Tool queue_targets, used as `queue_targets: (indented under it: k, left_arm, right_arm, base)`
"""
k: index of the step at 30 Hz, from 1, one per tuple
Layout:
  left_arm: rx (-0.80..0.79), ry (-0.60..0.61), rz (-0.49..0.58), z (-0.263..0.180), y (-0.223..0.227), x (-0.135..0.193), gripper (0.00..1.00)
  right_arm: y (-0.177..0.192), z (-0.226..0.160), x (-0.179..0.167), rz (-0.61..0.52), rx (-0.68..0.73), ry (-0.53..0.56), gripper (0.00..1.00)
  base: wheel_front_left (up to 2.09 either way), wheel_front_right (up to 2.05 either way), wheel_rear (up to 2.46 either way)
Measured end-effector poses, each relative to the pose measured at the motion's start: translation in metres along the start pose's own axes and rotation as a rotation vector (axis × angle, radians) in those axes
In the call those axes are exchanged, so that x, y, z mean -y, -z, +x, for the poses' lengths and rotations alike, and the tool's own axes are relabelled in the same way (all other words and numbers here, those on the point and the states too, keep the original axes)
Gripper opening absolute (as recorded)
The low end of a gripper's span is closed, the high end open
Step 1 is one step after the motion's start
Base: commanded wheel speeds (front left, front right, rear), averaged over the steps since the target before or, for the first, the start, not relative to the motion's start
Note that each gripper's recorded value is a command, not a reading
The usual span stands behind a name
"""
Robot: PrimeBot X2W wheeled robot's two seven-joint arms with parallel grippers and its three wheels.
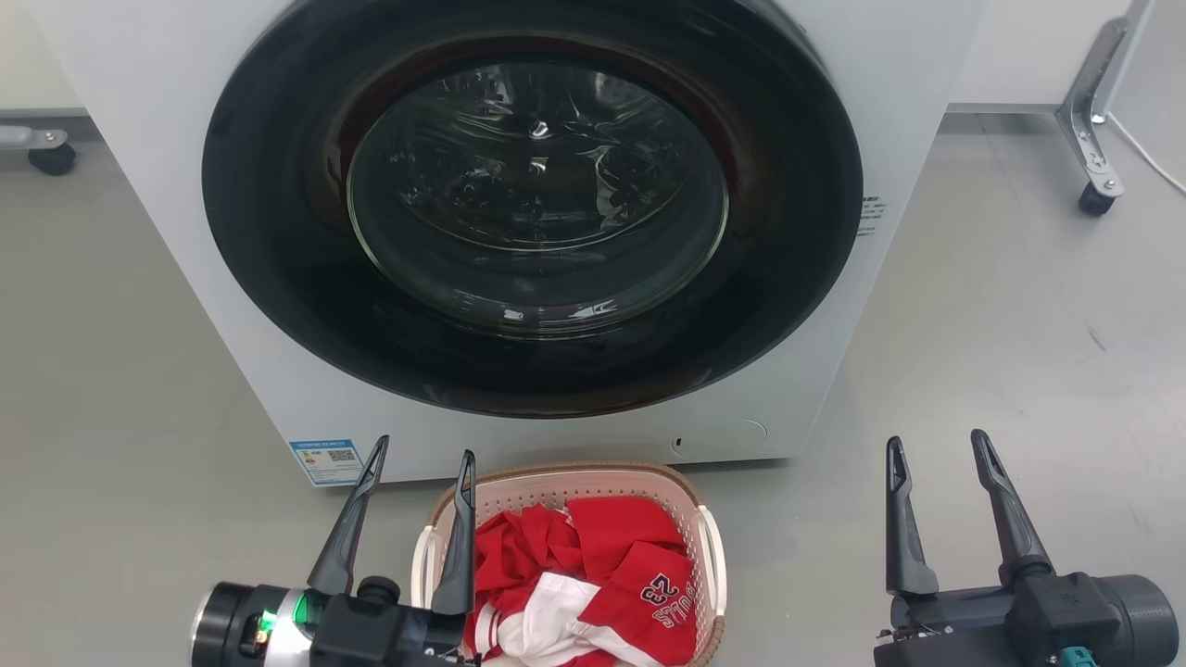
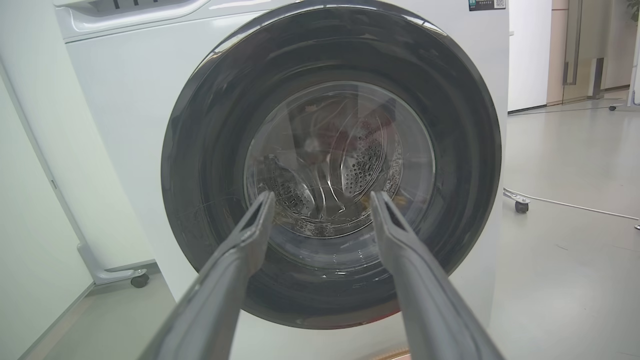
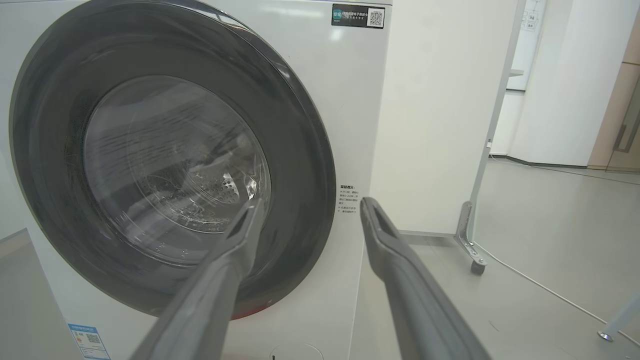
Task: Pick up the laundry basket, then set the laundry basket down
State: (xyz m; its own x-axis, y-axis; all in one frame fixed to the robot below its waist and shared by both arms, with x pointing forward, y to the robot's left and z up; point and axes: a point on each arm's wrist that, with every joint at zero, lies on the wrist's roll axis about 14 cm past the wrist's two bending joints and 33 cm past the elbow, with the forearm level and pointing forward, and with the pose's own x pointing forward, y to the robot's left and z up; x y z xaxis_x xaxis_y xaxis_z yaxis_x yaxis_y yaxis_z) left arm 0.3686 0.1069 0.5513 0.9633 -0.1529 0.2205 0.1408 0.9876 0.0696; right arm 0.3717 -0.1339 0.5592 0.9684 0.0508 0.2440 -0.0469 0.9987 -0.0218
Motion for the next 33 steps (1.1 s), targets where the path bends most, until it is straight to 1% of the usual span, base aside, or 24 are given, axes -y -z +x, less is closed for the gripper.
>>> queue_targets:
  k: [15,21,27,33]
  left_arm:
    - [-0.020,-0.008,-0.006,0.001,0.007,-0.002,1.00]
    - [-0.073,-0.016,-0.020,0.003,0.026,-0.004,1.00]
    - [-0.099,-0.026,-0.027,0.019,0.040,-0.009,1.00]
    - [-0.182,-0.013,-0.028,0.036,0.075,-0.010,1.00]
  right_arm:
    - [0.007,0.002,0.000,0.014,-0.020,0.003,1.00]
    - [0.022,0.007,0.003,0.017,-0.057,0.010,1.00]
    - [0.033,0.026,0.004,0.014,-0.068,0.011,1.00]
    - [0.063,0.046,0.008,0.030,-0.129,0.021,1.00]
  base:
    - [0.00,0.00,0.00]
    - [0.00,0.00,0.00]
    - [0.00,0.00,0.00]
    - [0.00,0.00,0.00]
